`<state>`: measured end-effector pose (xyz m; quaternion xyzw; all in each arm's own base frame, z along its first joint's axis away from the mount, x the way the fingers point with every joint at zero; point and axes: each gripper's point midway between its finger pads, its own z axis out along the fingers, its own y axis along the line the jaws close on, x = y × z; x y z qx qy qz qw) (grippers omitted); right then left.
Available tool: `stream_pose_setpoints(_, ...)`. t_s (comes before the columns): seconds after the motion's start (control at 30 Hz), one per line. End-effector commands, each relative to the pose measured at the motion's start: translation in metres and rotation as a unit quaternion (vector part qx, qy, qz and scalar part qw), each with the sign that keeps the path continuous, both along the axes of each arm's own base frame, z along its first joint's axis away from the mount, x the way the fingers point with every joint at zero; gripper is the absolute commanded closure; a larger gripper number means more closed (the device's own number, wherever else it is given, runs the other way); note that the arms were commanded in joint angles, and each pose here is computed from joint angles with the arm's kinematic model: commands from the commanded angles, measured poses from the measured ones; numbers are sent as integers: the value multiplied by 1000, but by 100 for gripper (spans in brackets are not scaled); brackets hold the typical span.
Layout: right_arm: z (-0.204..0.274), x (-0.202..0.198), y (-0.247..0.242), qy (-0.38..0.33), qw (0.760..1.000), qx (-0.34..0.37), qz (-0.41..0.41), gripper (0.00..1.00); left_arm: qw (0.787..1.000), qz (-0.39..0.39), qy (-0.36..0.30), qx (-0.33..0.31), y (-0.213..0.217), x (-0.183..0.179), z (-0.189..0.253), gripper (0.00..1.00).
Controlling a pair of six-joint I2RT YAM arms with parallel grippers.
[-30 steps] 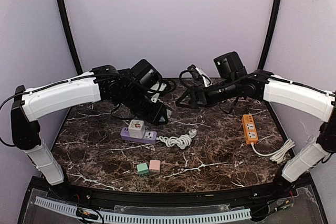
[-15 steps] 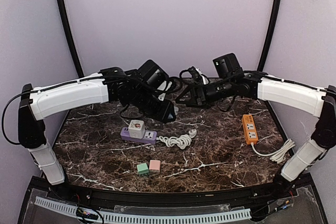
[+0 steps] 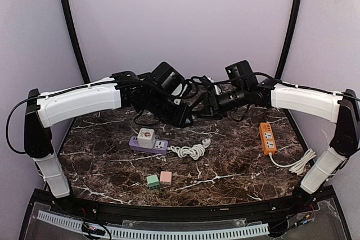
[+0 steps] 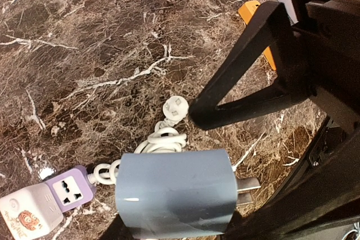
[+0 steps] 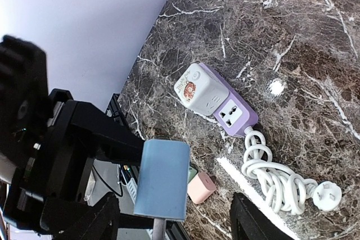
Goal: Insert the plug
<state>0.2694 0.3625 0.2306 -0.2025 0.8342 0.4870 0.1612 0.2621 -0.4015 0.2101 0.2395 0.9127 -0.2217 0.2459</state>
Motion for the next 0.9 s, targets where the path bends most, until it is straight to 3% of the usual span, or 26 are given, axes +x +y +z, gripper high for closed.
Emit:
stream_pose_setpoints(0.0, -13, 4, 2, 16, 1000, 2, 4, 34, 999, -5, -18, -25, -12, 3, 20, 86)
stream_pose_setpoints(0.33, -15, 2, 6, 25, 1000, 7, 19, 58, 999, -10, -21, -23, -16, 5, 18, 86)
stream_pose_setpoints(0.57, -12, -1, 6, 23, 999, 13, 26, 93, 999, -9, -25, -18, -18, 8, 17, 83)
stream_pose_setpoints(0.63, -10, -2, 6, 20, 999, 14, 27, 100, 999, -7, -28, -16, -18, 9, 19, 72)
stream_pose_setpoints(0.67, -10, -2, 5, 18, 999, 14, 27, 100, 999, -7, -30, -15, -17, 9, 19, 68)
stream_pose_setpoints(0.87, -1, -1, 1, -6, 1000, 16, 21, 100, 999, -12, -41, -19, -12, 6, 30, 22)
